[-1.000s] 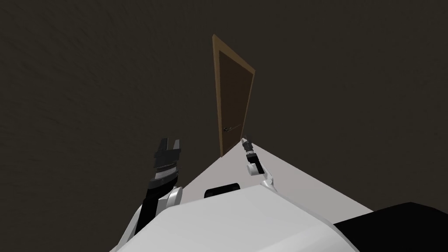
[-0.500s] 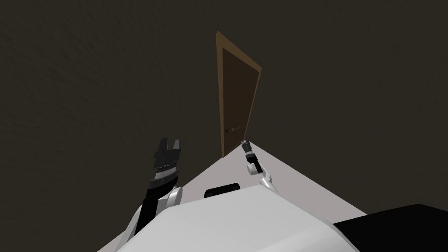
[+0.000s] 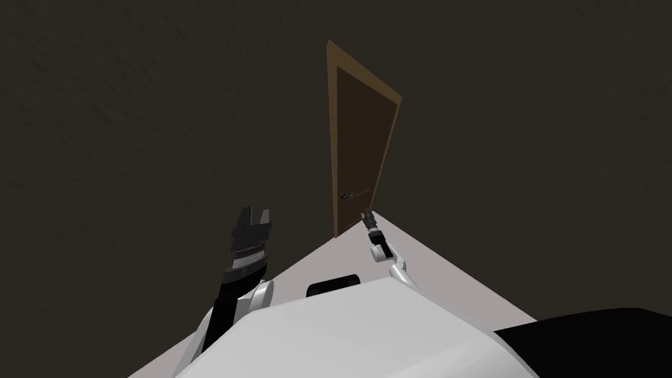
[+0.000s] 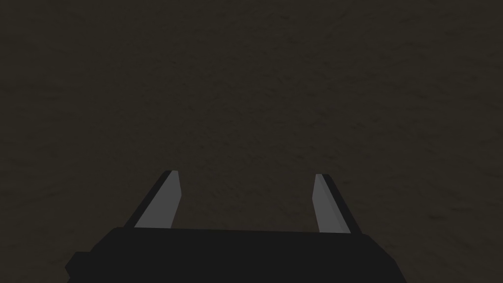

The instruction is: Pull the door open

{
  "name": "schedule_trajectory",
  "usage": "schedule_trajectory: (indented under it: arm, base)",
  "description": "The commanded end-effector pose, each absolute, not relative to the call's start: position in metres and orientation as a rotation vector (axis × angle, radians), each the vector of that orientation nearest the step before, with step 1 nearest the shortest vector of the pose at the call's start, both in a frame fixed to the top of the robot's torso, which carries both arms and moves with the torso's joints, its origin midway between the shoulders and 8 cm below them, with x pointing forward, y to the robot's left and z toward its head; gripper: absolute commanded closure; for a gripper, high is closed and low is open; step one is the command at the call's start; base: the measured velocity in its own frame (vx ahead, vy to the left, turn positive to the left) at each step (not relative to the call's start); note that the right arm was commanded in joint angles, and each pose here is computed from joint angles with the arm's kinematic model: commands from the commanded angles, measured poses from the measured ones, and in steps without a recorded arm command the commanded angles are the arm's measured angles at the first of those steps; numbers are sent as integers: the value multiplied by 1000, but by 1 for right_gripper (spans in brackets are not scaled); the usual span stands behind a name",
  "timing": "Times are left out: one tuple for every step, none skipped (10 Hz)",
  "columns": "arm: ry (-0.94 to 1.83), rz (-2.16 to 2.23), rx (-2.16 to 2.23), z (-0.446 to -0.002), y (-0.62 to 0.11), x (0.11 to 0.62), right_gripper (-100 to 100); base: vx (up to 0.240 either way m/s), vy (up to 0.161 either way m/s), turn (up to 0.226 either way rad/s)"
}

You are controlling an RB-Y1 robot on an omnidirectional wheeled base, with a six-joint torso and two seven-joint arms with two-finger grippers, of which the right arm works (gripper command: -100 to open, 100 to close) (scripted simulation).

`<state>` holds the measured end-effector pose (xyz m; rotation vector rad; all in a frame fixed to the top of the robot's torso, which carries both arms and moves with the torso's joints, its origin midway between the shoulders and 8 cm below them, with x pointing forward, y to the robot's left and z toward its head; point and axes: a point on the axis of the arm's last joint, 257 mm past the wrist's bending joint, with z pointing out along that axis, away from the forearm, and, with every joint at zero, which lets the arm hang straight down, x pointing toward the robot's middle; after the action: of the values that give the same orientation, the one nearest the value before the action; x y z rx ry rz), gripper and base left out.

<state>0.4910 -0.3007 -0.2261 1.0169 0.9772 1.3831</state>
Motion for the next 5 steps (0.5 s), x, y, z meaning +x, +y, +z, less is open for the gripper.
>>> schedule_trajectory:
  arm:
    - [998,1373,1019,-235,-304,496,-100]
    - [1011,1367,1020,-240,-306,498,-100]
    - [1019,1358,1032,-247,-308,497,-100]
    - [1035,1348,1038,-255,-310,500,-100]
    - [1051,1338,1044,-262,-313,502,-100]
  base:
    - [47,-70,229]
    - [55,-103,205]
    - [36,-79,55]
    - [13,-61,116]
    - [26,-82,189]
